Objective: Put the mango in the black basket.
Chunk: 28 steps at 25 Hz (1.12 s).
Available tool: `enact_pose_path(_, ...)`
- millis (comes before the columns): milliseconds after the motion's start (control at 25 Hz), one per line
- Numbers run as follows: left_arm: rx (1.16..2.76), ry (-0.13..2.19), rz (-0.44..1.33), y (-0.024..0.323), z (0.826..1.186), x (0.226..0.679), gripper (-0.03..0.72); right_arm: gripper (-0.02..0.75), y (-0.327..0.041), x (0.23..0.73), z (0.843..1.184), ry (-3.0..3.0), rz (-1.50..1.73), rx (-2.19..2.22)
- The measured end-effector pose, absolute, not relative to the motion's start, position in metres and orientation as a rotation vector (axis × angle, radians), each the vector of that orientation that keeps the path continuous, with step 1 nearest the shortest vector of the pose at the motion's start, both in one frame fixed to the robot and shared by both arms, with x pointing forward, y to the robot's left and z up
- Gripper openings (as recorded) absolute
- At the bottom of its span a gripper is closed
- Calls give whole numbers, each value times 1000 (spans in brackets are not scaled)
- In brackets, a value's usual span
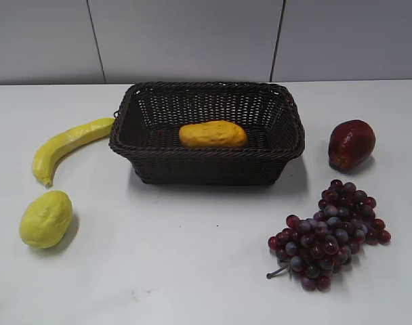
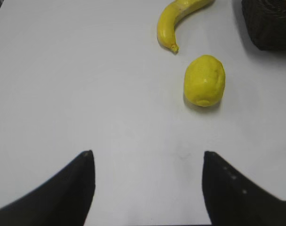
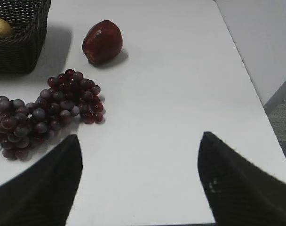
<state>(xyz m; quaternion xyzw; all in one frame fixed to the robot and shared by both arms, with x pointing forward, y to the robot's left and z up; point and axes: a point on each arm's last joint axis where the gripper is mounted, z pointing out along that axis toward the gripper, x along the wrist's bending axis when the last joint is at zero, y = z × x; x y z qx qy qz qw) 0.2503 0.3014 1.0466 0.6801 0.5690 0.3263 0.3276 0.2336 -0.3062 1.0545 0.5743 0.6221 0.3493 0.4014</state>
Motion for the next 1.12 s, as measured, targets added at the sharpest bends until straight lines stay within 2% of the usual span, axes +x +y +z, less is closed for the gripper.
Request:
enact_pose_path(560, 1629, 1539, 986, 302, 1046, 234, 421, 589, -306, 234, 1054, 1573, 883, 1452)
enact_pose_path(1120, 1628, 1540, 986, 302, 1046, 234, 400, 589, -306, 234, 1054, 1573, 883, 1452)
